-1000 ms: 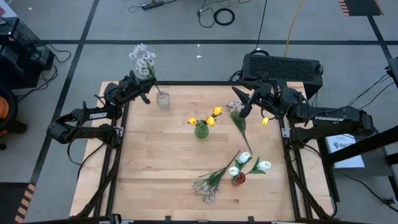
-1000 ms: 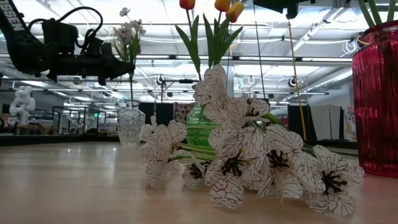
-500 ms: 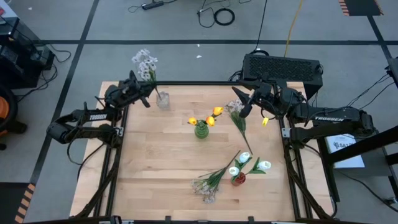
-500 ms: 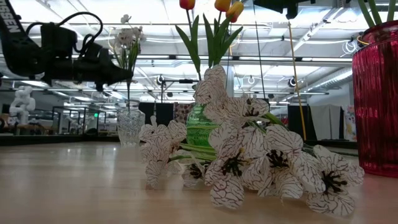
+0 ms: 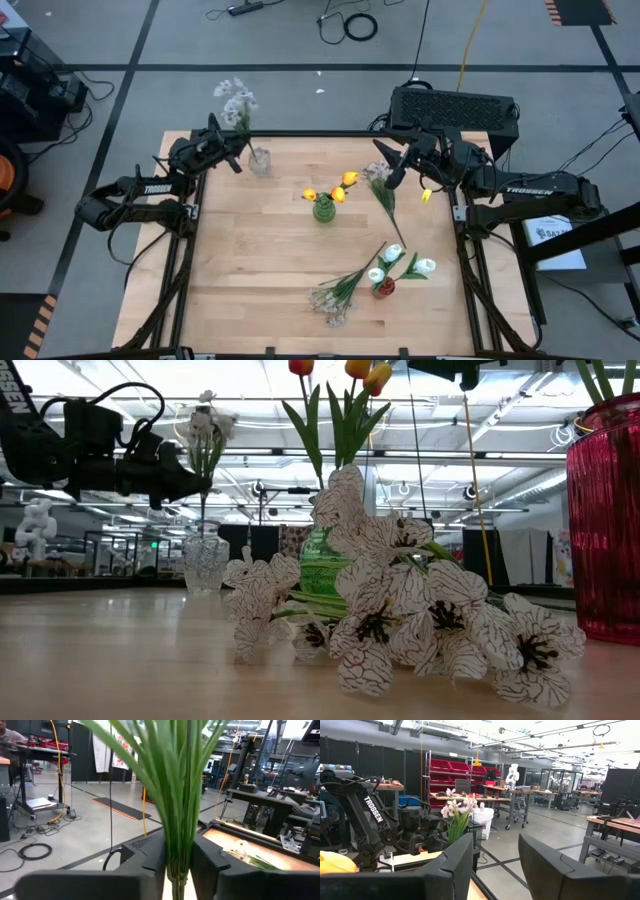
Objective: Sort flowers into vase by color
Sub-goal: Put the bottom left white flowers into the transparent vase
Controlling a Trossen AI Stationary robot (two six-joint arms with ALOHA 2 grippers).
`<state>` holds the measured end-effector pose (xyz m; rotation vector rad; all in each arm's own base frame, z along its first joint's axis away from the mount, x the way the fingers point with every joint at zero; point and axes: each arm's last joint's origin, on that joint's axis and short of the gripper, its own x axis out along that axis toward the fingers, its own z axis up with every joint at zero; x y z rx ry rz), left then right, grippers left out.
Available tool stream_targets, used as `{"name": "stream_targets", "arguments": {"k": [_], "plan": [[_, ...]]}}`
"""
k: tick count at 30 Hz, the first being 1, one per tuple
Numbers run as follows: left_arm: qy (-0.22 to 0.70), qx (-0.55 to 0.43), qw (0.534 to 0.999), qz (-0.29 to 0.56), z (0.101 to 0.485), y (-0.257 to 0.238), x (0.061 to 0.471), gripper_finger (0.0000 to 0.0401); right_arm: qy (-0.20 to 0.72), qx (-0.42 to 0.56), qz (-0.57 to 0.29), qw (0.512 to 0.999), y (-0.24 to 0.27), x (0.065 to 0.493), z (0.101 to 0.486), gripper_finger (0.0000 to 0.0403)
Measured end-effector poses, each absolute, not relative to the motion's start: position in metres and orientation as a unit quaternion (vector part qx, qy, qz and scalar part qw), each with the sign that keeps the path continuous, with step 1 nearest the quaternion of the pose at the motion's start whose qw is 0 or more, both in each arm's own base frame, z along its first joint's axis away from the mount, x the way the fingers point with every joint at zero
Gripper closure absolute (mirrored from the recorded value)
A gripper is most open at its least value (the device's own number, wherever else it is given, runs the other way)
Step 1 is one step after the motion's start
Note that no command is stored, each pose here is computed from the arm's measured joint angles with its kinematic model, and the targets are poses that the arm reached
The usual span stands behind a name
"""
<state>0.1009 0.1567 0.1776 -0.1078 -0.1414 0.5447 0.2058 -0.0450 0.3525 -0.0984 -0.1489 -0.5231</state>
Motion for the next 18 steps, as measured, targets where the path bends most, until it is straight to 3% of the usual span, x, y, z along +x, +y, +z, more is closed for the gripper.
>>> {"name": "stream_targets", "arguments": {"k": [8,18], "plan": [[-0.073,-0.065,0.958,0.268,0.1777,0.1568,0.1008,0.0255,-0.074,-0.049,-0.258,0.962,-0.0450,0.2058,0.3525,0.0252],[-0.080,-0.083,0.960,0.255,0.1791,0.1556,0.1008,0.0247,-0.074,-0.049,-0.257,0.962,-0.0449,0.2059,0.3525,0.0252]]}}
